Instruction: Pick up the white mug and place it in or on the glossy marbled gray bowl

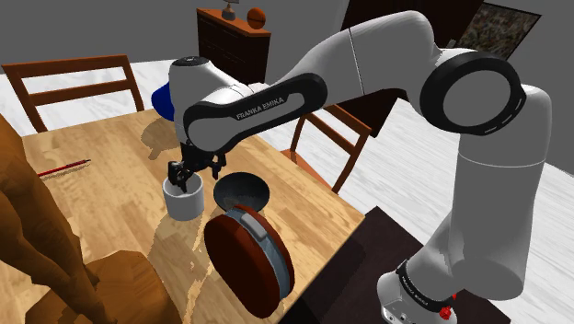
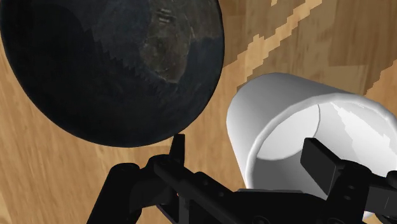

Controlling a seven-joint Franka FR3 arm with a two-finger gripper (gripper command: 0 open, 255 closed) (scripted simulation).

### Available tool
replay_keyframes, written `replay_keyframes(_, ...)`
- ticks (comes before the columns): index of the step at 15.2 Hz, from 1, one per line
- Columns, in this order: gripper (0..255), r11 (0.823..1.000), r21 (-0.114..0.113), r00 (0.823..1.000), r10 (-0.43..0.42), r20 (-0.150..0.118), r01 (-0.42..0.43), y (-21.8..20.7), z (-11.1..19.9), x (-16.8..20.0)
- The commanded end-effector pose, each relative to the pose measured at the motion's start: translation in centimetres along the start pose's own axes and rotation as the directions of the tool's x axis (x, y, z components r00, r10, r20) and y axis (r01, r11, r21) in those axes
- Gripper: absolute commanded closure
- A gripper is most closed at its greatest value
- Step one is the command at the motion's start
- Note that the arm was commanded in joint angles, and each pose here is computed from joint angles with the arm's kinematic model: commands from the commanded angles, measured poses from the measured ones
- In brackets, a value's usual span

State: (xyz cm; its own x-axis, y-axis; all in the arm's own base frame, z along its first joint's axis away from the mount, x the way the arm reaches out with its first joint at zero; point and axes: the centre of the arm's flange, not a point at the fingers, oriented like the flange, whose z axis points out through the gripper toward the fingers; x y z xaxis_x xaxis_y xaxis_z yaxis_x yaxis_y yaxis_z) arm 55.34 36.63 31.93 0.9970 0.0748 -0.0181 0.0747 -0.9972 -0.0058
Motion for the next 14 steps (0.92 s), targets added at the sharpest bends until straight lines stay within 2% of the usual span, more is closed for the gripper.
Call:
replay_keyframes(1,0,1.000,0.000,1.000,0.000,0.000,0.000,0.0,0.0,0.0)
replay_keyframes(2,0,1.000,0.000,1.000,0.000,0.000,0.000,0.0,0.0,0.0)
replay_keyframes(3,255,1.000,0.000,1.000,0.000,0.000,0.000,0.0,0.0,0.0)
replay_keyframes(12,255,1.000,0.000,1.000,0.000,0.000,0.000,0.0,0.0,0.0)
replay_keyframes(14,255,1.000,0.000,1.000,0.000,0.000,0.000,0.0,-1.0,0.0)
